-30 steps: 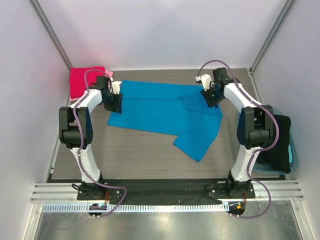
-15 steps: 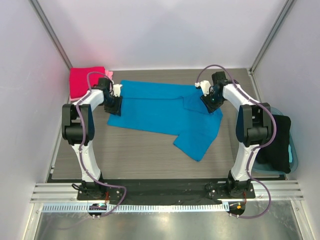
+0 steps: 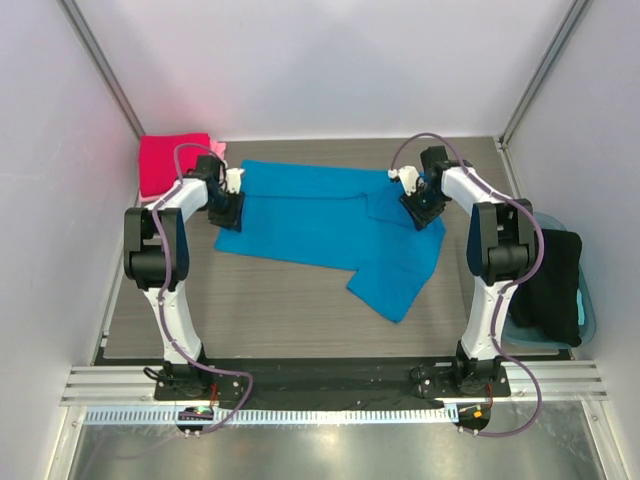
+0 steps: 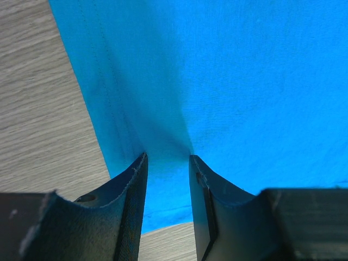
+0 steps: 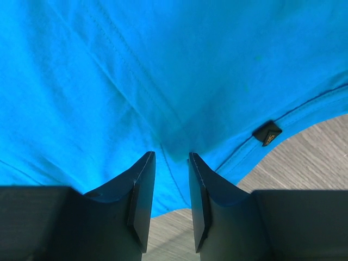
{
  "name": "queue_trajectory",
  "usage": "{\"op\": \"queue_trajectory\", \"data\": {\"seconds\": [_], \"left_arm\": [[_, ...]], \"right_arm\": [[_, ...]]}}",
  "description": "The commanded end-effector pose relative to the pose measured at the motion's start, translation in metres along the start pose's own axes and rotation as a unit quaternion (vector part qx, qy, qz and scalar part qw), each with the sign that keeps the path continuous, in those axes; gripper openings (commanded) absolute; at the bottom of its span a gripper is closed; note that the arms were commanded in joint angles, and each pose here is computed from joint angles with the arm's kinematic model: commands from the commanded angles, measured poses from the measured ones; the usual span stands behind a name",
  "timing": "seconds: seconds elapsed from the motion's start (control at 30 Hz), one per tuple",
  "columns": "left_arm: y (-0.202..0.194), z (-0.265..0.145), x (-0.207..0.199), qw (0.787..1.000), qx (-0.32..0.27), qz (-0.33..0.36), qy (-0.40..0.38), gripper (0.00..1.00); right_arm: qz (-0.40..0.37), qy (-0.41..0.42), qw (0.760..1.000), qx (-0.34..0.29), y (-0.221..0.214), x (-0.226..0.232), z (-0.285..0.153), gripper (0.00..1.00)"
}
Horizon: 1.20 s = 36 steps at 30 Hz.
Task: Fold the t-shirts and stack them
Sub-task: Fold the tshirt
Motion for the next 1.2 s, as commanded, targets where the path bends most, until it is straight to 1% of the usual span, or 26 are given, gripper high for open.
{"op": "queue_trajectory", "data": {"seconds": [0.0, 0.13, 0.3, 0.37, 0.4, 0.43, 0.5, 0.57, 0.7, 0.83, 0.87, 0.9, 1.03, 1.1, 1.17], "left_arm": [[0.009, -0.005, 0.005, 1.000, -0.011, 0.004, 0.010, 0.38], [0.009, -0.005, 0.005, 1.000, -0.011, 0.006, 0.009, 0.38], [0.009, -0.005, 0.005, 1.000, -0.011, 0.005, 0.010, 0.38], [0.009, -0.004, 0.005, 1.000, -0.010, 0.004, 0.009, 0.38], [0.009, -0.004, 0.005, 1.000, -0.010, 0.003, 0.008, 0.38], [0.010, -0.004, 0.005, 1.000, -0.010, 0.003, 0.007, 0.38], [0.011, -0.003, 0.004, 1.000, -0.012, 0.003, 0.006, 0.37], [0.012, -0.003, 0.004, 1.000, -0.013, 0.002, 0.006, 0.37], [0.013, -0.002, 0.004, 1.000, -0.015, 0.000, 0.002, 0.37], [0.013, 0.000, 0.003, 1.000, -0.014, -0.003, 0.000, 0.37], [0.014, 0.000, 0.003, 1.000, -0.015, -0.003, -0.002, 0.37], [0.015, -0.001, 0.003, 1.000, -0.017, -0.003, -0.002, 0.38], [0.017, -0.001, 0.003, 1.000, -0.019, -0.003, -0.001, 0.37], [0.017, -0.001, 0.003, 1.000, -0.017, -0.002, 0.000, 0.37], [0.016, -0.002, 0.003, 1.000, -0.018, -0.001, 0.001, 0.37]], "right_arm": [[0.001, -0.017, 1.000, -0.021, 0.013, -0.014, -0.007, 0.35], [0.004, -0.016, 1.000, -0.019, 0.013, -0.014, -0.003, 0.30], [0.005, -0.014, 1.000, -0.012, 0.008, -0.011, -0.003, 0.27], [0.005, -0.015, 1.000, -0.013, 0.006, -0.010, -0.006, 0.21], [0.005, -0.012, 1.000, -0.010, 0.004, -0.008, -0.005, 0.17], [0.005, -0.015, 1.000, -0.012, 0.005, -0.008, -0.009, 0.10], [0.006, -0.021, 1.000, -0.019, 0.008, -0.010, -0.014, 0.03], [0.007, -0.030, 0.999, -0.026, 0.011, -0.012, -0.022, 0.01], [0.006, -0.038, 0.999, -0.032, 0.013, -0.011, -0.034, 0.01], [0.006, -0.038, 0.999, -0.028, 0.008, -0.009, -0.036, 0.01], [0.008, -0.039, 0.999, -0.025, 0.007, -0.009, -0.035, 0.05], [0.010, -0.037, 0.999, -0.018, 0.005, -0.008, -0.031, 0.17], [0.012, -0.030, 0.999, -0.009, 0.000, -0.006, -0.023, 0.25], [0.010, -0.028, 1.000, -0.005, -0.001, -0.006, -0.020, 0.30], [0.009, -0.027, 1.000, -0.001, -0.003, -0.006, -0.017, 0.31]]}}
Point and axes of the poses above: each gripper's point midway between its finger pads, its own z axis out along the fingers, its own x axis along the line the jaws close on, y = z × x, the point moved 4 cm from there along -z, back along the fingers, and after that the axes turned 3 degrees about -z, right-handed, at the moved point
